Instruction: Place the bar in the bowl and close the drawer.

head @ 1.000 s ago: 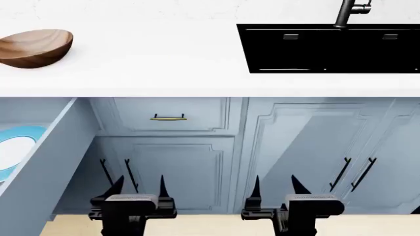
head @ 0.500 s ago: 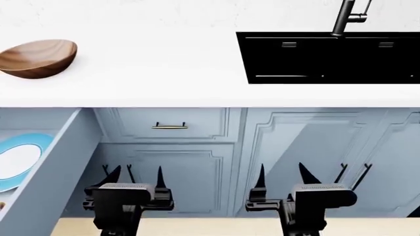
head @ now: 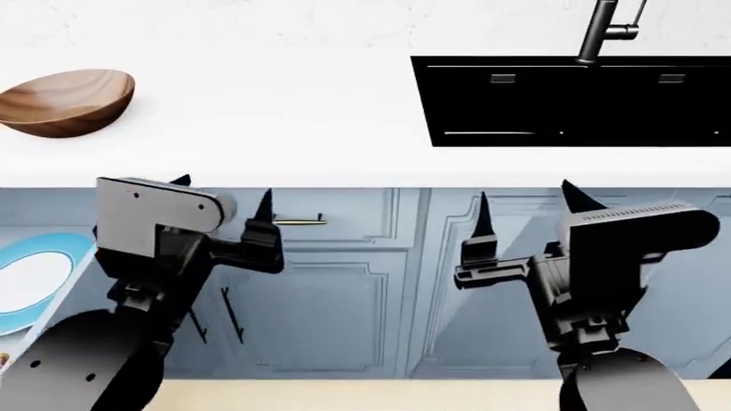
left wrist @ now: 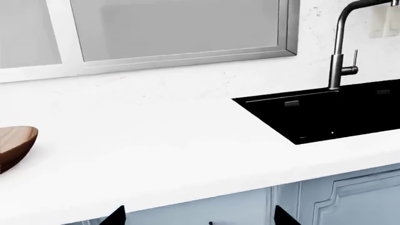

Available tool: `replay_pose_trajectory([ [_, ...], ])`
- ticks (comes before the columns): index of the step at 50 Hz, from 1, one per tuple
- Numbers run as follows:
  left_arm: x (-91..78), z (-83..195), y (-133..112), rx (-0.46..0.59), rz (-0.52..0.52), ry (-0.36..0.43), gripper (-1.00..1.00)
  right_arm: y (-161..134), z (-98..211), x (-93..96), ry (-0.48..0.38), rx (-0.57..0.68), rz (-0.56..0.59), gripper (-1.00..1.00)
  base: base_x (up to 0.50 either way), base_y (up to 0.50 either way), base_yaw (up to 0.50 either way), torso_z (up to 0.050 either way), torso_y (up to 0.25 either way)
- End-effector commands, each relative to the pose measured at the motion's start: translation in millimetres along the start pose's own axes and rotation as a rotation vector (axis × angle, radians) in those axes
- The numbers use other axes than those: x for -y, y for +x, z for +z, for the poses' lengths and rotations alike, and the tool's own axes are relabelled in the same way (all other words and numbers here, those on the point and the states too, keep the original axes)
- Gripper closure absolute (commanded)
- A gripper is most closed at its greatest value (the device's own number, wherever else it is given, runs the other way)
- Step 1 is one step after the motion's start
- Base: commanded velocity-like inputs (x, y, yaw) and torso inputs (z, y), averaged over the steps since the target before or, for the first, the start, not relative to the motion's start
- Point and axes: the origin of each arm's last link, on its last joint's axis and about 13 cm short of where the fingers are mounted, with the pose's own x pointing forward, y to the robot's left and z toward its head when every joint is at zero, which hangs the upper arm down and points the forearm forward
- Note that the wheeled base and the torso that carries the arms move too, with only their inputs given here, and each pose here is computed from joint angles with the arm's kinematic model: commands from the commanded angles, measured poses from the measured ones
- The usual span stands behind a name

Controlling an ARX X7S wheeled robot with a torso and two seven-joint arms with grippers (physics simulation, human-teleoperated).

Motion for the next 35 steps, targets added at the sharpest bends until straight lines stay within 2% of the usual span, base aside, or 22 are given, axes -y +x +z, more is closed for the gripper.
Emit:
replay_pose_trajectory([
  [1, -6.8, 39.3, -9.3, 0.014, -0.040, 0.047, -1.00, -0.4, 33.6, 7.5, -0.036, 0.036, -0.009, -1.00, 0.00, 0.00, 0.00, 0.000, 0.000],
  [5, -7.1, 41.4, -9.9, 0.017, -0.042, 0.054, -1.00, -3.1, 36.6, 8.7, -0.053, 0.042, -0.019, -1.00, 0.00, 0.13, 0.00, 0.000, 0.000],
  [24, -4.5, 39.8, -5.4, 0.009, -0.050, 0.081, -1.00, -1.2, 38.6, 12.3, -0.065, 0.043, -0.028, -1.00, 0.00, 0.50, 0.00, 0.000, 0.000],
  [35, -9.6, 36.0, -13.2, 0.019, -0.049, 0.071, -1.00, -2.1, 39.9, 5.4, -0.074, 0.048, -0.019, -1.00, 0.00, 0.50, 0.00, 0.000, 0.000],
])
